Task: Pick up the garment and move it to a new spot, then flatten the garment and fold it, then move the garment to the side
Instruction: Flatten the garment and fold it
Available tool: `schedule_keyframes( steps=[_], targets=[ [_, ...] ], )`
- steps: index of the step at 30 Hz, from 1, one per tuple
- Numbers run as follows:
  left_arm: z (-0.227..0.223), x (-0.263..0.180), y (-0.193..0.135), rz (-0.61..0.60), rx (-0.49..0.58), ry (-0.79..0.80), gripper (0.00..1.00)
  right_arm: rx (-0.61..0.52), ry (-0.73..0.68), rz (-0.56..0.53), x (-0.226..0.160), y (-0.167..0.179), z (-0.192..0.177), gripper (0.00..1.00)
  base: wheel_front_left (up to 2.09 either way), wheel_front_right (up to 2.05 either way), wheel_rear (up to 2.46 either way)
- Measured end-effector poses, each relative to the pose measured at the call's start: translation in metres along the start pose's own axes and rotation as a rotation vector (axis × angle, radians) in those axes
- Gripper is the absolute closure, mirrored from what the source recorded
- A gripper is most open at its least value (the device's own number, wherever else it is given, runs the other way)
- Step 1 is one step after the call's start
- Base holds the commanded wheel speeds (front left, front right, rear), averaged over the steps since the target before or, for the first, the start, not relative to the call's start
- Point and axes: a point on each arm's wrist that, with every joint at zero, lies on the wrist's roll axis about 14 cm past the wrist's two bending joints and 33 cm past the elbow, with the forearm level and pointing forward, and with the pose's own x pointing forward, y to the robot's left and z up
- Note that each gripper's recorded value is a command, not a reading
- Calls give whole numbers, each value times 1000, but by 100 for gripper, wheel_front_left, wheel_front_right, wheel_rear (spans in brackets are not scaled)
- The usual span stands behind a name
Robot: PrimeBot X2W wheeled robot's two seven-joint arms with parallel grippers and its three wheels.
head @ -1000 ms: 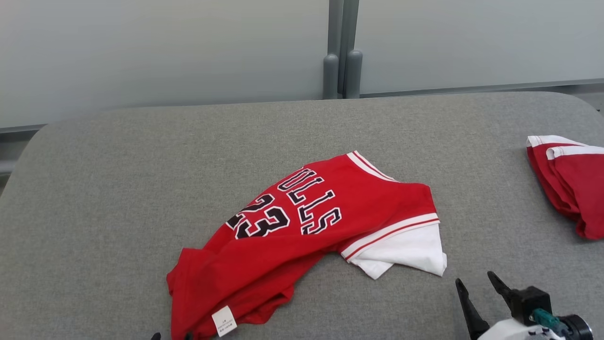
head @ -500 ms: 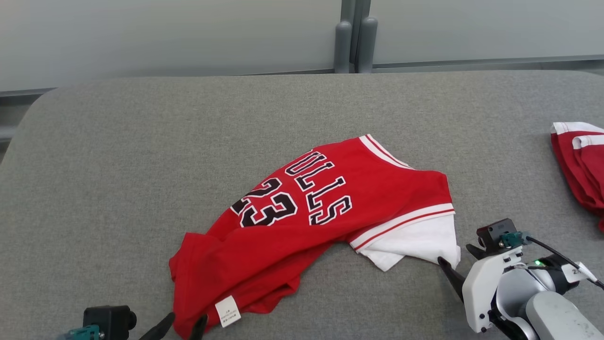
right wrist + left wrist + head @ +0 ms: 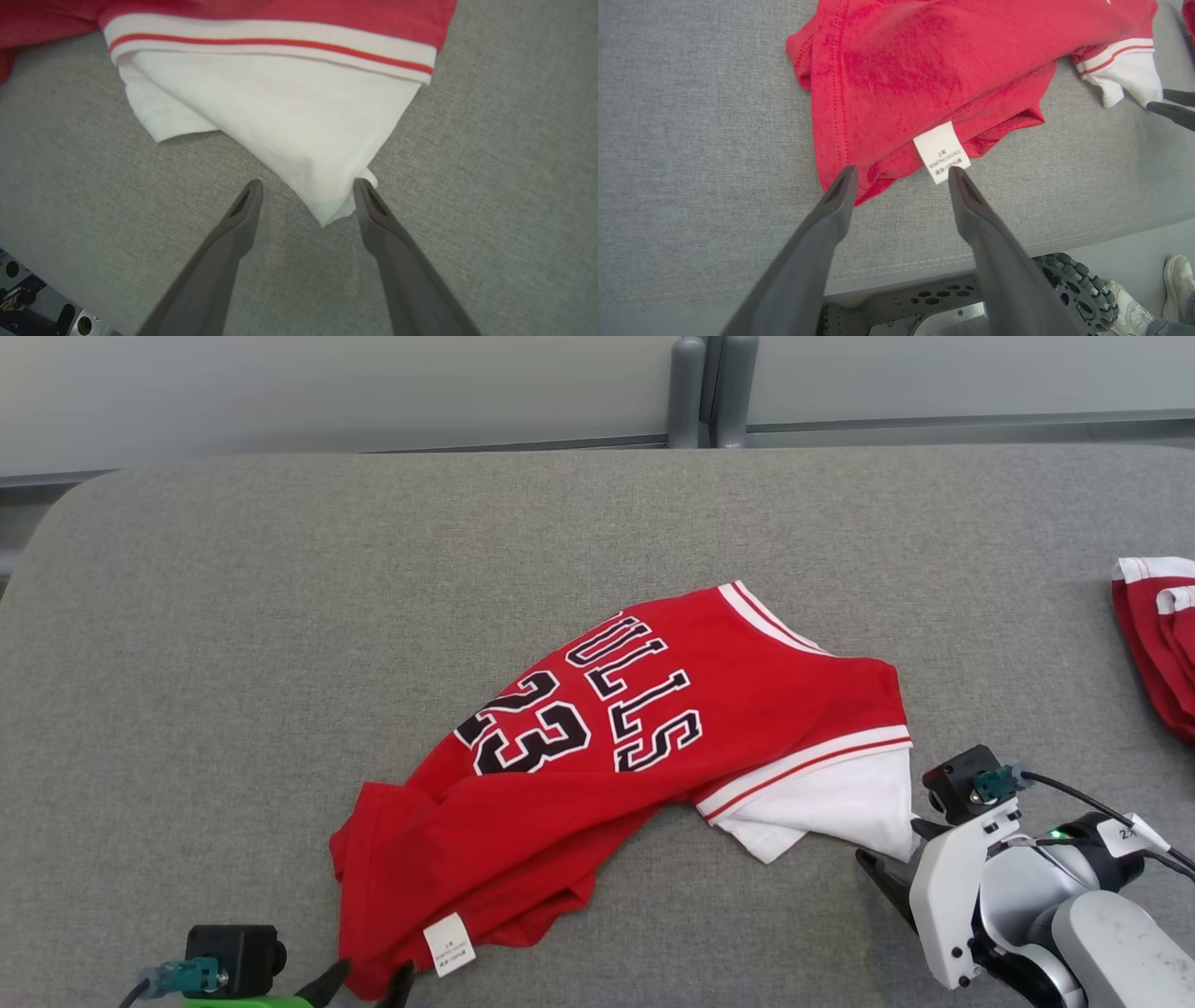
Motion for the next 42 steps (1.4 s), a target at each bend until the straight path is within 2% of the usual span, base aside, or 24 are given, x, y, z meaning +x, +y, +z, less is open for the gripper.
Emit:
schedule_keyframes(
  steps=[7, 11, 18, 24, 25, 26, 27, 28, 29, 37, 42],
  targets=[
    [-19, 5, 12, 39, -65, 79, 0, -4, 14, 3, 0, 0, -1, 0, 0, 0, 0],
    [-28, 11, 30, 97, -54, 112, 0, -4, 9, 10, 2, 2, 0, 0, 0, 0, 0],
    [-27, 24, 28, 78, -95, 111, 0, -4, 22, 12, 5, 2, -3, 0, 0, 0, 0],
    [-32, 31, 30, 69, -91, 128, 0, -1, 31, 18, 7, 4, -6, 0, 0, 0, 0],
    [-31, 32, 30, 68, -90, 124, 17, -2, 32, 20, 7, 5, -7, 0, 0, 0, 0],
    [-30, 32, 30, 69, -93, 117, 57, -4, 34, 23, 7, 6, -7, 12, 0, 0, 0],
    [-30, 33, 30, 68, -94, 115, 72, -10, 32, 29, 7, 8, -7, 58, 0, 0, 0],
    [-28, 34, 31, 68, -93, 108, 98, -10, 18, 31, 6, 9, -5, 93, 0, 0, 0],
    [-27, 35, 31, 68, -91, 105, 100, -6, 7, 35, 6, 10, -3, 100, 0, 0, 0],
    [-4, 35, 22, 15, -30, 74, 100, 1, 18, 43, 3, 4, -1, 100, 0, 0, 0],
    [29, 26, 3, -59, -4, 4, 100, 28, -73, 40, -9, -8, 31, 100, 0, 0, 0]
  ],
)
